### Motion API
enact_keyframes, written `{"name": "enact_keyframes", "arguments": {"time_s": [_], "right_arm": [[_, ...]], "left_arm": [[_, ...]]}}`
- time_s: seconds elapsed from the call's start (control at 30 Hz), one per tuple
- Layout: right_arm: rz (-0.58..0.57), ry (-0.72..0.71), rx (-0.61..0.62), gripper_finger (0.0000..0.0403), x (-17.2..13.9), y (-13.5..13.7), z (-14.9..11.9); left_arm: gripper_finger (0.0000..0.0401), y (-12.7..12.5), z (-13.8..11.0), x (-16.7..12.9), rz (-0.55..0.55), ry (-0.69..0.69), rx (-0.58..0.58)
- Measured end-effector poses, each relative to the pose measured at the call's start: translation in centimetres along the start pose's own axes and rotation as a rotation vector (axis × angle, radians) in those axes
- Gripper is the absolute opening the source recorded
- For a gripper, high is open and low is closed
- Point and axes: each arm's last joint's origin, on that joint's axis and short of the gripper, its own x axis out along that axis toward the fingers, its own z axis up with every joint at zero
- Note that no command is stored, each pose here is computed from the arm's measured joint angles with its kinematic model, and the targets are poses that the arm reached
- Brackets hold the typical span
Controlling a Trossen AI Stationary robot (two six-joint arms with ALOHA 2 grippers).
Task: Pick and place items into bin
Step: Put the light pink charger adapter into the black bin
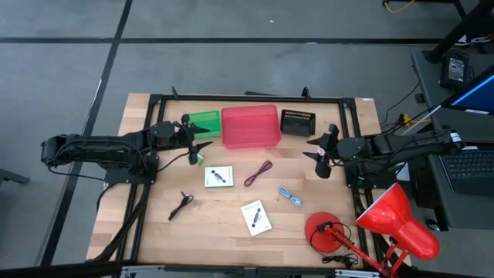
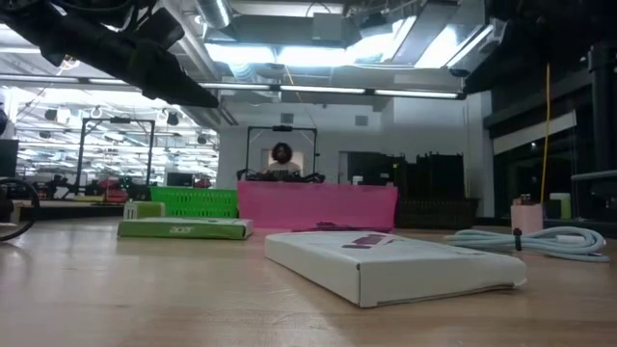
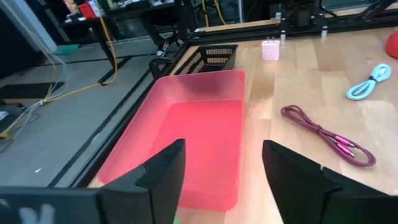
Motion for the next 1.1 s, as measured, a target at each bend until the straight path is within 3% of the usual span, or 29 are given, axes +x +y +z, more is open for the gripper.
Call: {"name": "enact_keyframes", "arguments": {"time_s": [0.33,0.67,0.8,0.93,1.1], "right_arm": [[-0.044,0.146,0.046,0.0195,-0.4,-0.2,-0.2],[-0.231,0.441,0.333,0.0195,0.3,0.1,-0.4],[-0.235,0.551,0.429,0.0195,1.2,0.8,-0.9],[-0.285,0.602,0.553,0.0195,2.1,1.3,-1.2],[-0.388,0.675,0.618,0.0195,2.7,1.4,-1.9]], "left_arm": [[0.0220,0.0,0.0,0.0,0.003,-0.002,0.154],[0.0223,0.0,0.0,0.0,0.003,-0.004,0.143],[0.0223,0.0,0.1,0.0,0.004,-0.007,0.116],[0.0223,0.0,0.1,0.0,0.003,-0.007,0.055],[0.0223,0.0,0.1,0.0,0.003,-0.007,0.040]]}}
